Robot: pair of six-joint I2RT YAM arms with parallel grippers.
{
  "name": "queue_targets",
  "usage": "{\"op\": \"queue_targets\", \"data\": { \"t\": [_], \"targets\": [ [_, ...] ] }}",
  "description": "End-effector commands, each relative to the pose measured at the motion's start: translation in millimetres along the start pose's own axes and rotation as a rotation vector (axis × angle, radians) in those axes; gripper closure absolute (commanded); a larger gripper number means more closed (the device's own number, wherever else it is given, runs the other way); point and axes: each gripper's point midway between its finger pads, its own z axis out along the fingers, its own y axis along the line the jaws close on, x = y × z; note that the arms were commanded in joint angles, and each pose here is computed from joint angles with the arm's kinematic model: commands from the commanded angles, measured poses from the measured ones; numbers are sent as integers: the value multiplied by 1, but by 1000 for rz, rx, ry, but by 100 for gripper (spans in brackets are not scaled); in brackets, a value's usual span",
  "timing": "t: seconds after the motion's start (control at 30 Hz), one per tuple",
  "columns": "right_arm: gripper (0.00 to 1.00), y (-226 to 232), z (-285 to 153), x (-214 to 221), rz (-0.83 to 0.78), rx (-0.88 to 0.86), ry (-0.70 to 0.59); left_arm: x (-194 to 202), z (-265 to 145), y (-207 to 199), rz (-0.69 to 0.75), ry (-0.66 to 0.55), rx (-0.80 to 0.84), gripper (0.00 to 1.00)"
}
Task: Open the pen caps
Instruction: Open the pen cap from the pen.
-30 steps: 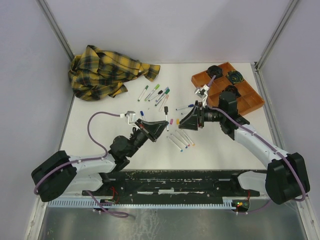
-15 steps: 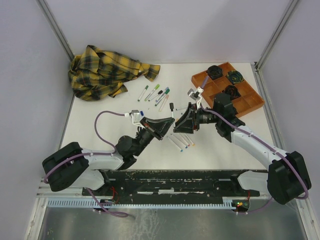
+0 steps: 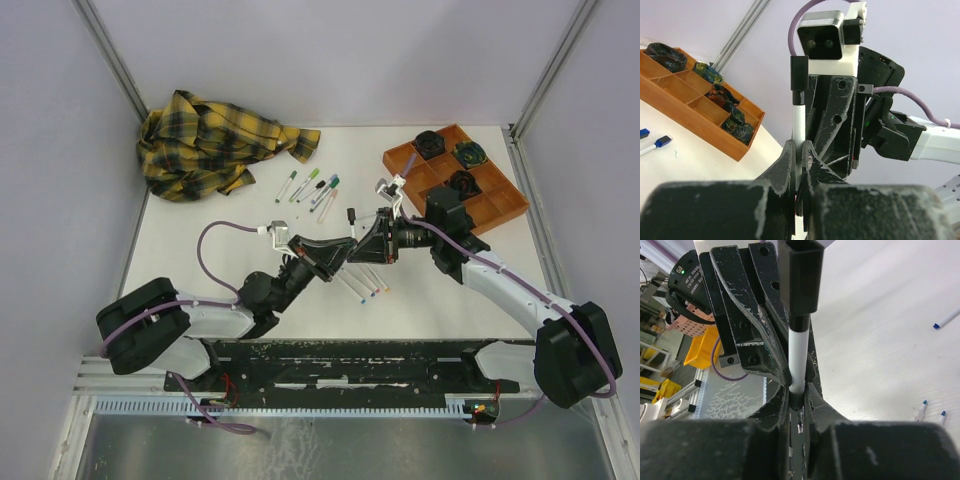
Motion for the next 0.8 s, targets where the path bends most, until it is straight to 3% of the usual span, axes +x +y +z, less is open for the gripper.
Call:
{"op": "queue_targets", "data": {
  "t": [0.0,0.03,0.13,0.3,0.4,0.5,0.77],
  "targets": [
    [94,4,2,-12,-55,-6,-7,-23,9,-17,44,-90,56,97],
    [100,4,1,-11,-54,-3,-2,-23,8,-17,43,-89,55,96],
    [100,4,1,-10,-60,1,6,-22,6,-15,36,-84,44,88],
    [100,5,-2,-9,-93,15,27,-22,0,-2,2,-63,-40,49],
    [100,4,-4,-7,-110,27,47,-23,-4,7,-11,-21,-98,32],
    [100,3,-6,-4,-120,39,74,-24,-7,18,10,63,-131,27],
    [100,6,-12,1,-166,47,124,-43,-8,13,-31,217,-36,21]
  ]
}}
